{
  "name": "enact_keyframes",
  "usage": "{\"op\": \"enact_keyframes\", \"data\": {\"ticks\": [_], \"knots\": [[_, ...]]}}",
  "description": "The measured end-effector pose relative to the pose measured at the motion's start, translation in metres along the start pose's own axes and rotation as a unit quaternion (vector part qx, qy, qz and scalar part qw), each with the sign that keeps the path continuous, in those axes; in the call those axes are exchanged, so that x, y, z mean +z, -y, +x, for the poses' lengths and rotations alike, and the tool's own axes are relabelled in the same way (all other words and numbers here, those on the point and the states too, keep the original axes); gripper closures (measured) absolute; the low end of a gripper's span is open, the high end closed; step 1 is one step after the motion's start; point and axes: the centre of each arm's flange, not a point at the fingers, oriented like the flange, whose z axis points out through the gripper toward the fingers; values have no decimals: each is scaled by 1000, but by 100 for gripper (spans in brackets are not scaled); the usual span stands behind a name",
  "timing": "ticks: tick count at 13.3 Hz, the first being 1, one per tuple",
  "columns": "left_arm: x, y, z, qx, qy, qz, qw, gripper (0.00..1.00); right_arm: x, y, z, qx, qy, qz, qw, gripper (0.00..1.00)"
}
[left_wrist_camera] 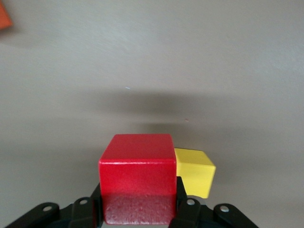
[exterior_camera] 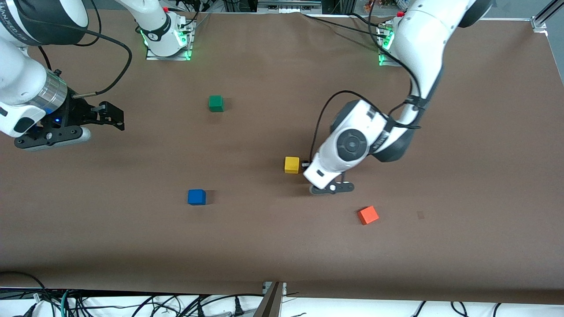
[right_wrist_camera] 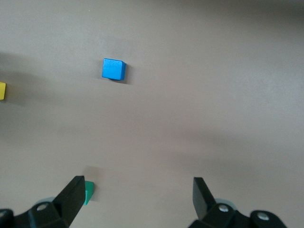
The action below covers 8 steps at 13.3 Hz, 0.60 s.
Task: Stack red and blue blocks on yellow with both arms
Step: 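Carry the red cube with the left gripper over the yellow cube, then lower the red cube onto the yellow cube and open the left gripper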
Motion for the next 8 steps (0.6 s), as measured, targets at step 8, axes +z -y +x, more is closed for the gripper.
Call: {"op": "enact_keyframes", "data": {"ticks": [8], "knots": [[39,-46,-34,34,-13,25,999,44,0,0,0,0,0,0,1000,0]]}}
